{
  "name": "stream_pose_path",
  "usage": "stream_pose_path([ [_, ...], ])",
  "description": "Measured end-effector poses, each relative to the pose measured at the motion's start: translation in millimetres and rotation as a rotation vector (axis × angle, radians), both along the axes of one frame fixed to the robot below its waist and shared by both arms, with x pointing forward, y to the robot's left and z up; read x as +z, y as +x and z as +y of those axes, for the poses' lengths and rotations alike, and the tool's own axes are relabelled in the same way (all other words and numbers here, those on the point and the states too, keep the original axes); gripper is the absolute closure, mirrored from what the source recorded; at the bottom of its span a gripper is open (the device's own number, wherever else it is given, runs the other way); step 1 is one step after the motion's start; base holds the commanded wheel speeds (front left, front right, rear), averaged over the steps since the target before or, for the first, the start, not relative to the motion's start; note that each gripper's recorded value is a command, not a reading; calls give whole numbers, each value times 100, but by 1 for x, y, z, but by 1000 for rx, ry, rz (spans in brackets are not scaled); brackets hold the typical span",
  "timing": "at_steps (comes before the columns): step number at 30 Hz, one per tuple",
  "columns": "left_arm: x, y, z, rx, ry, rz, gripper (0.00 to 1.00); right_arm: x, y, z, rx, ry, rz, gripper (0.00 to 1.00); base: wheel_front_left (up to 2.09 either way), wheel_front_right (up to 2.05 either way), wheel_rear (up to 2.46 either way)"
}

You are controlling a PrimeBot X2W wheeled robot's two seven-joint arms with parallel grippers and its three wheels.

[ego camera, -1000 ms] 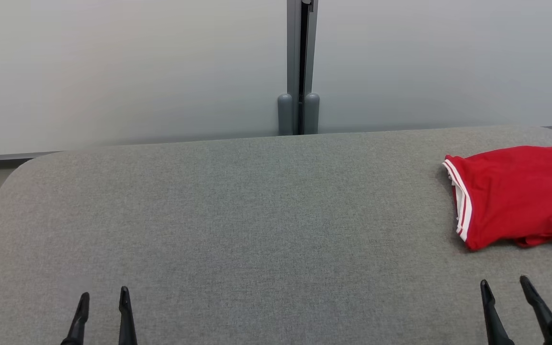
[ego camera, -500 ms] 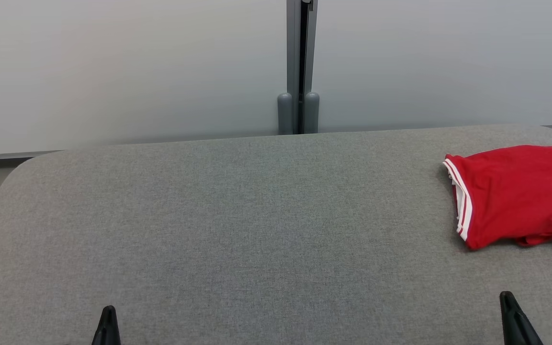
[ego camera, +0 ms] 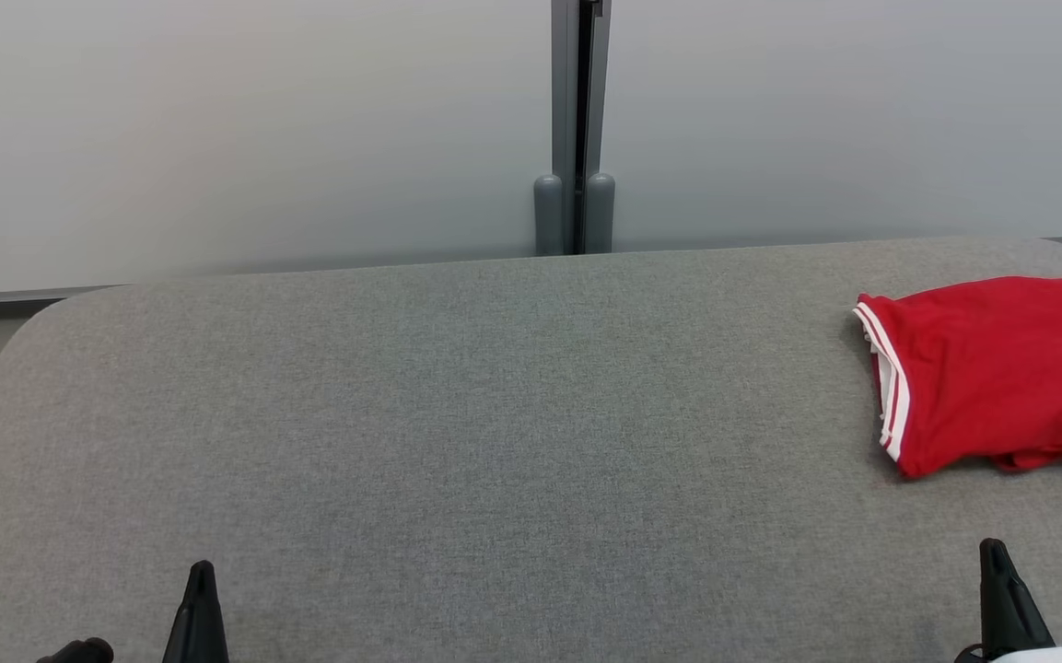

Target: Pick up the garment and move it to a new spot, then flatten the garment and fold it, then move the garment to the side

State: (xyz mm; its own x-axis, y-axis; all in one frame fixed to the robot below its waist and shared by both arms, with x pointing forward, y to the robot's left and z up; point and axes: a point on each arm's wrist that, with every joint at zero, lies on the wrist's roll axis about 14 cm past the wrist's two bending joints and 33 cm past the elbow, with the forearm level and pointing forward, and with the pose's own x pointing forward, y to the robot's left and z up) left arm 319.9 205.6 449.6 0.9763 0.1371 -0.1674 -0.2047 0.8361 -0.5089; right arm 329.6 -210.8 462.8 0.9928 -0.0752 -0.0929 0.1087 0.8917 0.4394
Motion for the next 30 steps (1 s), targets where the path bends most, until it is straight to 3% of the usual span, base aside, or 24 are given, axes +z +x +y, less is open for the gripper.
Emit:
stream_pose_path([
  [30,13,26,-2,19,-404,-51,100,12,23,1,-41,436,-34,100,0,0,0],
])
